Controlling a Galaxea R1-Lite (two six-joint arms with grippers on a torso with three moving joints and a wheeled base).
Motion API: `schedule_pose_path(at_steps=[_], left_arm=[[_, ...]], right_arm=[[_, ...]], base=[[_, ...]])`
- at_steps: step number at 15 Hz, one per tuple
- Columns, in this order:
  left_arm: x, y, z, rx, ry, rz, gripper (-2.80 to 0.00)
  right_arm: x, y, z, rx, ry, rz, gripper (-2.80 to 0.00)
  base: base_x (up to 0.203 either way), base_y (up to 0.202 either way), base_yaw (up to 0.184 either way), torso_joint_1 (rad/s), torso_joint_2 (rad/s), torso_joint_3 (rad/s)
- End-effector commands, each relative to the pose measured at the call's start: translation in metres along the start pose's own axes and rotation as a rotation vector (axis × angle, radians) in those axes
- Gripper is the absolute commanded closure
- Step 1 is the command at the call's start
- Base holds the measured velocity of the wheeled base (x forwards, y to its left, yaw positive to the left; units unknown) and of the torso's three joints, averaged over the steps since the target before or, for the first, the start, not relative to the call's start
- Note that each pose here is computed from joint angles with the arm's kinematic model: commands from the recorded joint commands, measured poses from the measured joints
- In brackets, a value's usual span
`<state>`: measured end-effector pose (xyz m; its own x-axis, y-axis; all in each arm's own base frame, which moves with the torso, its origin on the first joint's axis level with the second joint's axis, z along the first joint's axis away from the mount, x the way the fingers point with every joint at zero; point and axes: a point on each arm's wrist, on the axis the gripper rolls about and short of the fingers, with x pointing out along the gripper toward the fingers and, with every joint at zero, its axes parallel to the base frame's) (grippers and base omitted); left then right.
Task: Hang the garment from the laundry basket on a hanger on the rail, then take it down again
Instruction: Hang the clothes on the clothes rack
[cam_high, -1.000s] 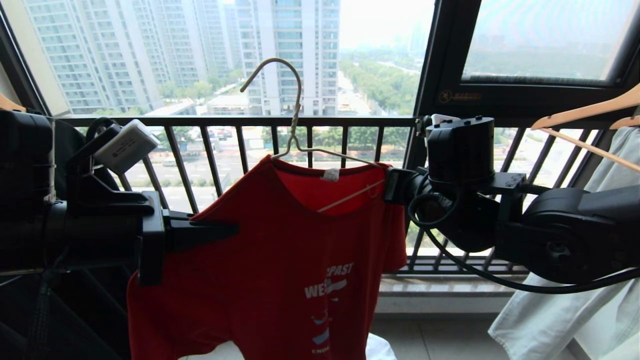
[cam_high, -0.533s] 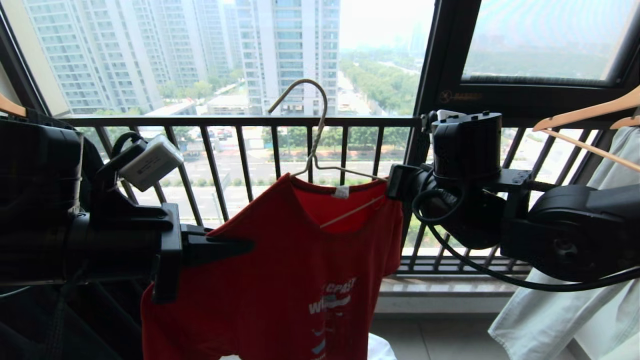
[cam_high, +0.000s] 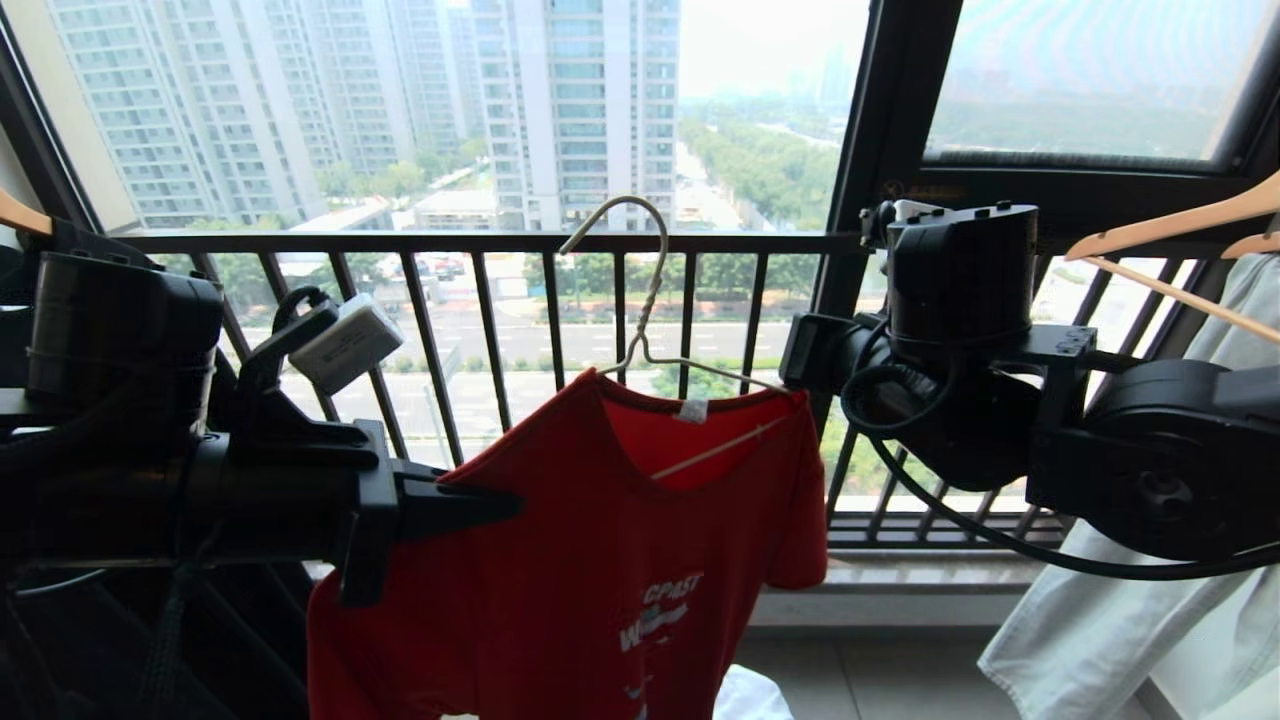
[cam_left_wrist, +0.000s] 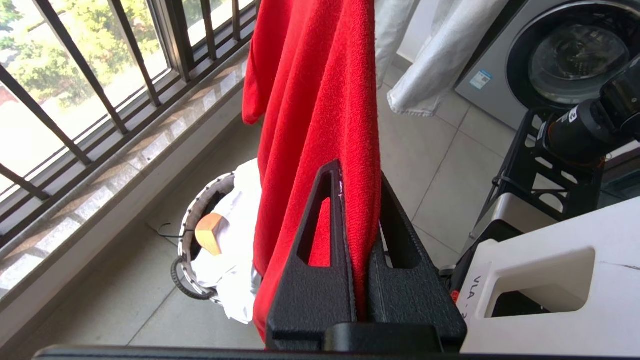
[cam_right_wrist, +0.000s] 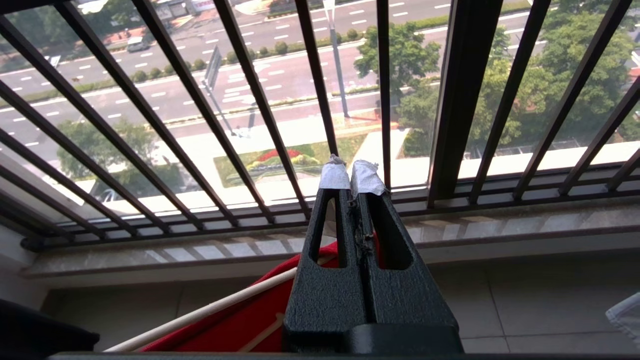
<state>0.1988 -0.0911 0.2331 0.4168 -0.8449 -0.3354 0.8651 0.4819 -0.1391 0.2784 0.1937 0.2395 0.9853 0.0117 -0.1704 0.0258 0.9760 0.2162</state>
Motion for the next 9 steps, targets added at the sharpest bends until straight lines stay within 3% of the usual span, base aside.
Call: schedule_pose_path(at_steps=[1, 5, 6, 9], left_arm=[[0.001, 0.001, 0.001, 0.000, -0.005, -0.002, 0.00], [-0.002, 0.002, 0.007, -0.009, -0.057, 0.052, 0.00], [-0.004, 0.001, 0.008, -0.006, -0.063, 0.055, 0.00], [-0.005, 0.000, 0.009, -0.001, -0.069, 0.057, 0.00]], right_arm=[[0.001, 0.000, -0.002, -0.014, 0.010, -0.011, 0.00], [-0.002, -0.005, -0.009, -0.110, 0.115, -0.045, 0.00], [-0.003, -0.005, -0.009, -0.111, 0.115, -0.048, -2.80], [-0.009, -0.007, -0.001, -0.102, 0.103, -0.036, -2.80]], base=[[0.000, 0.000, 0.000, 0.000, 0.00, 0.000], [0.000, 0.000, 0.000, 0.000, 0.00, 0.000], [0.000, 0.000, 0.000, 0.000, 0.00, 0.000], [0.000, 0.000, 0.000, 0.000, 0.00, 0.000]])
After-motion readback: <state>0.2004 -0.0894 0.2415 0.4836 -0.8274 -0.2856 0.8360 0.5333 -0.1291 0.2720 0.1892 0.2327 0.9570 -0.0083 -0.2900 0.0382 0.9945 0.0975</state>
